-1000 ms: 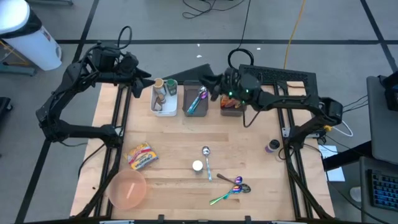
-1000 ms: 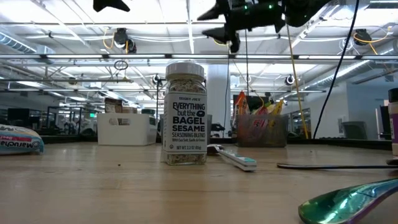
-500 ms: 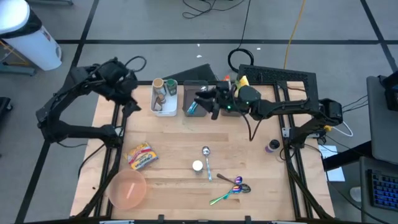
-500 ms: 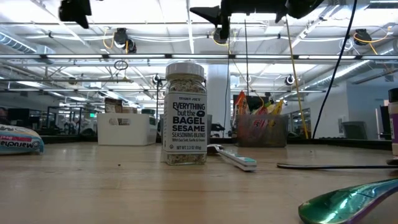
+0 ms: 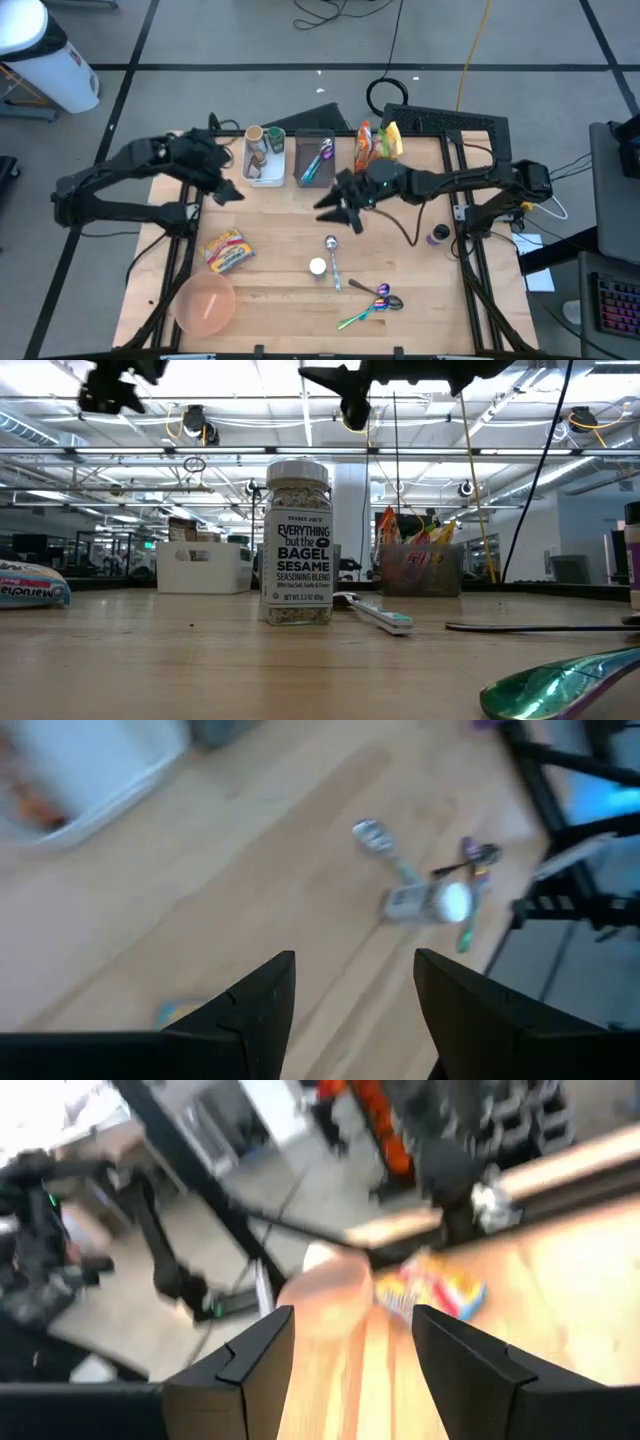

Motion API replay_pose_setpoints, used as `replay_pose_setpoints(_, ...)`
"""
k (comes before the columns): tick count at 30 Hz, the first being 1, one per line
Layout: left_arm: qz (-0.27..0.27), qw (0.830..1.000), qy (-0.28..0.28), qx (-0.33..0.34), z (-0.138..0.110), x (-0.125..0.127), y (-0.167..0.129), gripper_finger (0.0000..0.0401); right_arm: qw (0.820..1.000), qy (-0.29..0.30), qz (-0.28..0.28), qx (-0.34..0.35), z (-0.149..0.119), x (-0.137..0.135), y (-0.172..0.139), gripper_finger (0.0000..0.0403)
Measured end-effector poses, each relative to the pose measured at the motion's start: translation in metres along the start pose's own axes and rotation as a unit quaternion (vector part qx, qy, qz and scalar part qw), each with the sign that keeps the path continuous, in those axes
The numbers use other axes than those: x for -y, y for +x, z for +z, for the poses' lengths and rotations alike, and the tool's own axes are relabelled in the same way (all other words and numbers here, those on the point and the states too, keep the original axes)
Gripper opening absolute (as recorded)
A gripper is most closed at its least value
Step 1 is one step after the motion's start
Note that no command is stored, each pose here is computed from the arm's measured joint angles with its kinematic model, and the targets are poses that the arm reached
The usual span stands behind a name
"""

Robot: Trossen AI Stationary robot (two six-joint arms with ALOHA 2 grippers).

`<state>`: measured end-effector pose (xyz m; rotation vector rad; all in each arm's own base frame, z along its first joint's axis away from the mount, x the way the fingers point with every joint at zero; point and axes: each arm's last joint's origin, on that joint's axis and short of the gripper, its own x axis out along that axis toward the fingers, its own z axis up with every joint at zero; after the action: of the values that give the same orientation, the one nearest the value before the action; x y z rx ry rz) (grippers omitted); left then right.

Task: Pick & Place Food Item
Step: Put the patterned spoon into the left black bin

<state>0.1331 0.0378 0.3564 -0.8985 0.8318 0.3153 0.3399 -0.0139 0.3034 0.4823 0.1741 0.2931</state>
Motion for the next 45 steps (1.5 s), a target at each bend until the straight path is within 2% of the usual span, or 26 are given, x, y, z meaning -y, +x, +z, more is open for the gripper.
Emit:
replay_pose_setpoints(5,-0.081,0.995,0.042,0.043,0.002,0.02,0.036,0.0214,0.997,0.014,-0.001,-0.072,-0.021,-0.012,0.006,0.0196)
replay_pose_setpoints(10,-0.129,0.987,0.065,0.074,-0.002,0.038,0.07,0.0214,0.984,0.076,-0.028,-0.161,-0.045,-0.021,0.007,0.0196)
replay_pose_setpoints(13,-0.118,0.99,0.065,0.053,-0.008,0.043,0.09,0.0214,0.97,0.108,-0.093,-0.199,-0.06,-0.026,0.006,0.0196)
replay_pose_setpoints(17,-0.097,0.993,0.068,0.018,-0.014,0.051,0.114,0.0214,0.95,0.13,-0.213,-0.189,-0.075,-0.03,0.006,0.0196)
replay_pose_setpoints(23,-0.107,0.992,0.073,-0.005,-0.022,0.065,0.141,0.0214,0.93,0.155,-0.291,-0.161,-0.092,-0.026,0.017,0.0196)
replay_pose_setpoints(29,-0.14,0.987,0.073,0.005,-0.023,0.077,0.149,0.0214,0.905,0.185,-0.348,-0.161,-0.121,-0.012,0.034,0.0196)
replay_pose_setpoints(32,-0.148,0.986,0.072,0.012,-0.024,0.08,0.148,0.0214,0.898,0.193,-0.362,-0.159,-0.136,-0.01,0.042,0.0196)
replay_pose_setpoints(41,-0.144,0.987,0.072,0.015,-0.027,0.081,0.148,0.0214,0.886,0.209,-0.367,-0.189,-0.171,-0.009,0.056,0.0196)
replay_pose_setpoints(45,-0.144,0.987,0.072,0.015,-0.027,0.081,0.148,0.0214,0.886,0.232,-0.349,-0.196,-0.178,-0.008,0.062,0.0196)
